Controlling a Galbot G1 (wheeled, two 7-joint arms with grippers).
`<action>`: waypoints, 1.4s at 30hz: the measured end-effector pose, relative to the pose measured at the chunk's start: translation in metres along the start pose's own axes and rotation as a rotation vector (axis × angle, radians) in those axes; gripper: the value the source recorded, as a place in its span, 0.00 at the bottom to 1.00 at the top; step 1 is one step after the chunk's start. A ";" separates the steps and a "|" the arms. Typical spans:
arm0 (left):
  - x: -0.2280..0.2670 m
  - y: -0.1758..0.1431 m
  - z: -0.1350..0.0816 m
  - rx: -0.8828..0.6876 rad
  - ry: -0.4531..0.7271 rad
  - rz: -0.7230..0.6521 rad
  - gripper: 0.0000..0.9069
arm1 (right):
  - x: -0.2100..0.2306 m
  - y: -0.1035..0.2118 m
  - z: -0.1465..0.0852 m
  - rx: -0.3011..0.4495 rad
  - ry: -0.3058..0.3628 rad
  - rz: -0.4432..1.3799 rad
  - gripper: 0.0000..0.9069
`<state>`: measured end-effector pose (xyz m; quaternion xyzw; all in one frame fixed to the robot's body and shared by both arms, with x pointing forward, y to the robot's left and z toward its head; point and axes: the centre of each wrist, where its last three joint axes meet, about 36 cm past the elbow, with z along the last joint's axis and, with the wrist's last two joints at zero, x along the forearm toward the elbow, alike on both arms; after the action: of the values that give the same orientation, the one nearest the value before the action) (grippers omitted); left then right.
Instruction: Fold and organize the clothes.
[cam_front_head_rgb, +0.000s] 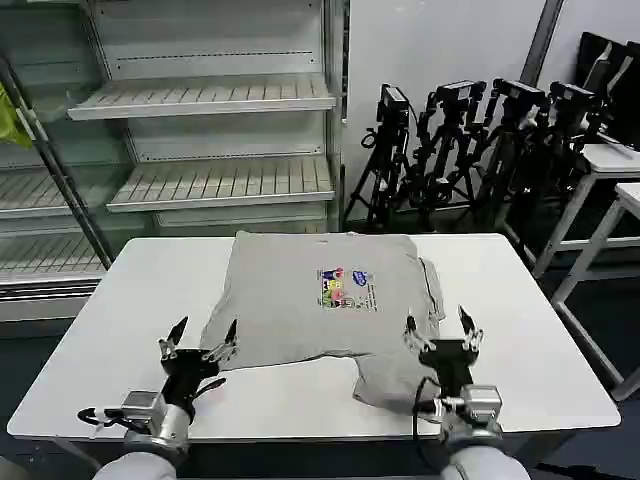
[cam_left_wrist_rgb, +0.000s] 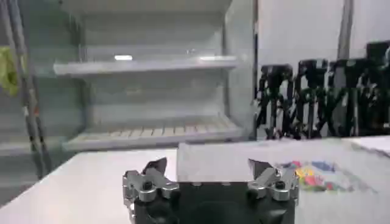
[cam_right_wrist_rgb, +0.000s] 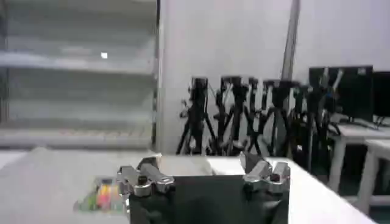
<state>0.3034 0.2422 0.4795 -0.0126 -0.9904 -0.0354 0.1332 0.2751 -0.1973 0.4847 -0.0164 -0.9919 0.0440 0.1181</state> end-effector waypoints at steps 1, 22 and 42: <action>0.001 0.002 0.002 -0.003 0.018 0.003 1.00 | 0.003 0.000 0.003 -0.001 0.017 -0.003 1.00; -0.019 0.022 0.039 -0.030 0.223 0.013 0.06 | 0.019 0.017 0.047 0.000 0.205 -0.051 0.83; -0.030 0.025 0.052 0.018 0.276 0.040 0.06 | 0.010 0.027 0.058 -0.021 0.228 -0.086 0.00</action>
<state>0.3190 0.2709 0.4233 -0.0262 -0.9624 -0.0253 0.2692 0.2525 -0.1752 0.4280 0.0201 -0.9722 0.0266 0.2318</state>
